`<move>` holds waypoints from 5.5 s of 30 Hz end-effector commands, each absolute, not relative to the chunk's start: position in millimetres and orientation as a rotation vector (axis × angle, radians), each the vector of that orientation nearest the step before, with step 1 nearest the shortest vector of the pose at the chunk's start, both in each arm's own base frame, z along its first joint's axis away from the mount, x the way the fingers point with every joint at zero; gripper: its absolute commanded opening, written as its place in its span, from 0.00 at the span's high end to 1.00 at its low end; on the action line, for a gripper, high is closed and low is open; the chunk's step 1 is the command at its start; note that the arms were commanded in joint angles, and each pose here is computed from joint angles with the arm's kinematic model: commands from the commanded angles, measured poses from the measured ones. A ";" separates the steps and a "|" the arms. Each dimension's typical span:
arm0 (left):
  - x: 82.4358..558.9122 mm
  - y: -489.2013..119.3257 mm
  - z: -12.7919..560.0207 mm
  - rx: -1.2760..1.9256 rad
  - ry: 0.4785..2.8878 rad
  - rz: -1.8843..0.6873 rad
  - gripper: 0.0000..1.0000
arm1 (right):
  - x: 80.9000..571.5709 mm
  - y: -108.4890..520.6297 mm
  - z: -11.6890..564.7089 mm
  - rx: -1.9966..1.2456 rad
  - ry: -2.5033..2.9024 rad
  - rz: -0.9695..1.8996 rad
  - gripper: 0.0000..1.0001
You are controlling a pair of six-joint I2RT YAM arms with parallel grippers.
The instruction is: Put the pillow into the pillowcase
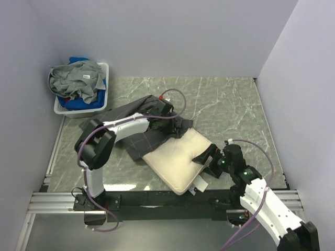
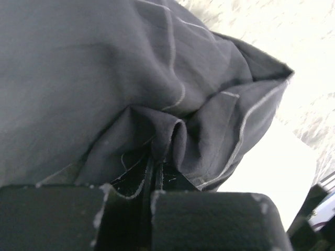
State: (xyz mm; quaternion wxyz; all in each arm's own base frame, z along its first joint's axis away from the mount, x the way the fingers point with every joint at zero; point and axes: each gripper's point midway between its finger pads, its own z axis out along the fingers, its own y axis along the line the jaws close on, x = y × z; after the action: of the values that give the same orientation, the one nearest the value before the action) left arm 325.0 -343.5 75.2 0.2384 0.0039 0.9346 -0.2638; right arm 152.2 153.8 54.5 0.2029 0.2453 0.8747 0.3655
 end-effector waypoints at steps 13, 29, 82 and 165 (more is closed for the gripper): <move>325.2 -377.9 139.6 0.152 2.475 -0.769 0.94 | 226.7 177.8 83.2 0.741 2.203 1.122 0.62; 251.6 -191.9 149.4 -0.160 2.334 -0.248 0.31 | 250.8 162.6 123.4 0.658 2.181 1.029 1.00; 199.1 -324.9 476.6 0.283 1.839 -0.917 0.99 | 250.2 136.2 288.8 0.486 1.883 0.942 0.79; 403.8 -308.5 217.3 -0.365 2.311 -0.767 0.99 | 158.0 192.0 260.2 -0.395 1.494 1.134 0.00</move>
State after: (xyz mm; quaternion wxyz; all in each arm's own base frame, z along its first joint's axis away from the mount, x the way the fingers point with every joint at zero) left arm 399.8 -309.1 214.6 0.3290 -0.1491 0.8831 -0.2994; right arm 156.8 187.7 262.0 0.5669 -0.1542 0.6490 0.4834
